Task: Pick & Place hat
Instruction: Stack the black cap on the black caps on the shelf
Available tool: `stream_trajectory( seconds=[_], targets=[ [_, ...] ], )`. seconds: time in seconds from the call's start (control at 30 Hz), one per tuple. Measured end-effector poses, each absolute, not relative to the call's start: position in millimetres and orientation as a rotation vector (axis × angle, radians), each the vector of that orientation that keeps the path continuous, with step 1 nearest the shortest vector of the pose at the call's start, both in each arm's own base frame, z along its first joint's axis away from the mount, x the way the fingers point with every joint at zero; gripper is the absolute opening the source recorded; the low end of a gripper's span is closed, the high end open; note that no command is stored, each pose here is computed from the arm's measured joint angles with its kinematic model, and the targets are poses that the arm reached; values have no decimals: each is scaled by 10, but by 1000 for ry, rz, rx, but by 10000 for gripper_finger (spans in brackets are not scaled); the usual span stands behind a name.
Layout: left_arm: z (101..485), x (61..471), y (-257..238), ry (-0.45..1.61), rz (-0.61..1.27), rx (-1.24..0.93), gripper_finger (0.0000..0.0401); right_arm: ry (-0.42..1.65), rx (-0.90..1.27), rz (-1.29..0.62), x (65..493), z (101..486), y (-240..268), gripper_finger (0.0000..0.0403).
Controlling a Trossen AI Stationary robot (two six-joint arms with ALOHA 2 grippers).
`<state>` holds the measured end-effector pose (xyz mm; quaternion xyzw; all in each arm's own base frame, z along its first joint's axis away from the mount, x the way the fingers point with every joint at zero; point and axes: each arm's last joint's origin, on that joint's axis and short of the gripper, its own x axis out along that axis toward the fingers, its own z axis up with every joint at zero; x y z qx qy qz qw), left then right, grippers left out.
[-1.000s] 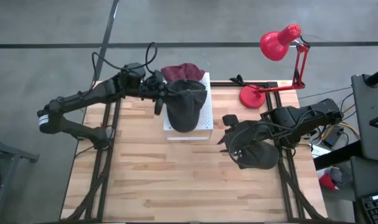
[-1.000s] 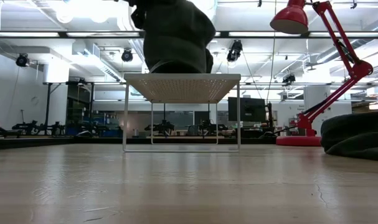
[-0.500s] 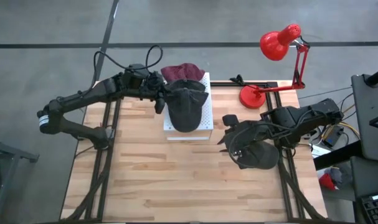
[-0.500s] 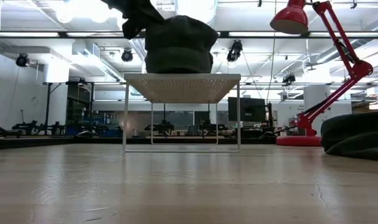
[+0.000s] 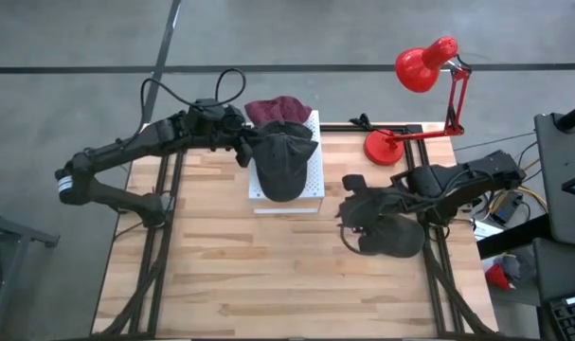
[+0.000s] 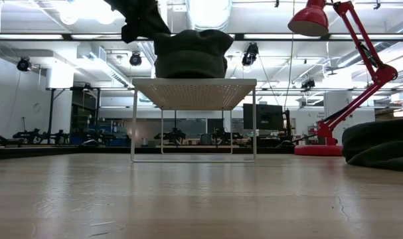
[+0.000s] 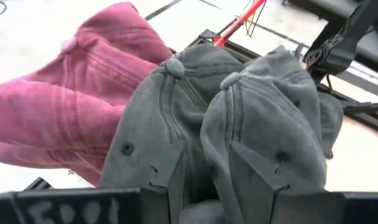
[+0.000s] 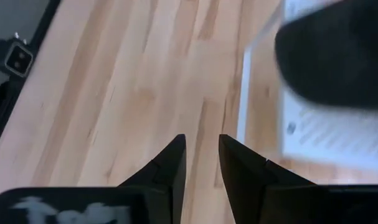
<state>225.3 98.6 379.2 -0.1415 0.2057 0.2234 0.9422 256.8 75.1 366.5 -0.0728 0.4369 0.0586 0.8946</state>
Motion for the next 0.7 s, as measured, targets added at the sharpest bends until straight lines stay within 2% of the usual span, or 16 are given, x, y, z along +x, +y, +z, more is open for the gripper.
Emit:
stream_trajectory(
  seconds=[0.2,0.33,0.4,0.57,0.63,0.7],
  targets=[
    [3911,2130,909,361,444,-284,120,955,0,-72,2214,3338,617,75],
    [4011,2009,804,315,412,-273,120,846,116,-231,1913,3144,491,64],
    [4059,1959,729,293,369,-269,120,695,168,-343,1825,3076,429,60],
    [4085,1959,530,302,111,-239,120,101,301,-694,1747,3124,291,57],
    [4075,1990,485,312,39,-215,120,-29,278,-753,1725,3169,242,59],
    [4053,2028,473,325,22,-211,120,-91,229,-672,1710,3234,199,60]
  ],
)
